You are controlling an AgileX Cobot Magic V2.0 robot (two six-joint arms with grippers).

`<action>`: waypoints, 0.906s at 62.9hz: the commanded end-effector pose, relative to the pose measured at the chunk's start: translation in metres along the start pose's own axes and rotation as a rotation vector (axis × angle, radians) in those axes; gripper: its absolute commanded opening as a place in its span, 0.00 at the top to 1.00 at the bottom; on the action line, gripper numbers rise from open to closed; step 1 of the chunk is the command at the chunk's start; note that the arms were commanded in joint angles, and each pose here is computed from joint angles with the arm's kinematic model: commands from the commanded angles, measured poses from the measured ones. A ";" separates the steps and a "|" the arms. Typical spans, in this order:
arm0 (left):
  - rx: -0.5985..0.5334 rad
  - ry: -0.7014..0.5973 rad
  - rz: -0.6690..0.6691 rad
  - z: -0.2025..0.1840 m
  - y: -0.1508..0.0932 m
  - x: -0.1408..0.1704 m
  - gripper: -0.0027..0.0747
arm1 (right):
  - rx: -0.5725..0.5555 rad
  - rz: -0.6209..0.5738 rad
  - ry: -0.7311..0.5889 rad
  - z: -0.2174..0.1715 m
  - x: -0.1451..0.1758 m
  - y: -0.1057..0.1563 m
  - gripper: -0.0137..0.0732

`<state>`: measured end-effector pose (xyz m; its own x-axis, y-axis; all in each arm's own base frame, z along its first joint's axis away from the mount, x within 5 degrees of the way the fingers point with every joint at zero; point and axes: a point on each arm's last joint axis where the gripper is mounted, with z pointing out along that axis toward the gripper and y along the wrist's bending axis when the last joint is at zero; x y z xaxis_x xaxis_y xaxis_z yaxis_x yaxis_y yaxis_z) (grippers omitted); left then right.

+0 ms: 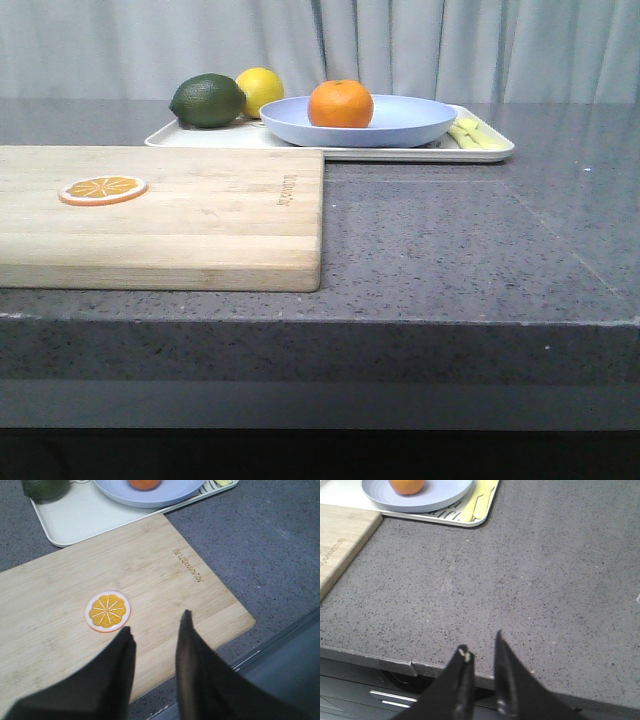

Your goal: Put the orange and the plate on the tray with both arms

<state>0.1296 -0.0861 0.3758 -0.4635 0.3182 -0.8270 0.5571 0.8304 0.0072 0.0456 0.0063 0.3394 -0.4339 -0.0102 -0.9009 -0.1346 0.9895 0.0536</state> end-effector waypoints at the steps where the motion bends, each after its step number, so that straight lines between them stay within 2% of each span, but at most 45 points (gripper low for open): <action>1: 0.000 -0.093 -0.009 -0.005 0.000 -0.012 0.95 | 0.008 -0.025 -0.083 -0.003 -0.012 0.000 0.89; 3: 0.000 -0.093 -0.009 -0.005 0.000 -0.012 0.99 | 0.008 -0.025 -0.083 -0.003 -0.012 0.000 0.92; 44: 0.002 -0.109 -0.008 -0.010 0.000 -0.009 0.99 | 0.007 -0.024 -0.080 -0.003 -0.012 0.000 0.92; 51: -0.026 -0.148 -0.033 -0.022 0.004 0.005 0.99 | 0.008 -0.024 -0.080 -0.003 -0.012 0.000 0.92; 57: -0.119 -0.236 -0.056 -0.036 0.014 0.024 0.99 | 0.008 -0.024 -0.080 -0.003 -0.012 0.000 0.92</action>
<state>0.1096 -0.0624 0.3660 -0.4327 0.2564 -0.8643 0.4986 0.8668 0.0075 0.0455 0.0062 0.3393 -0.4353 -0.0114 -0.9002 -0.1338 0.9896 0.0521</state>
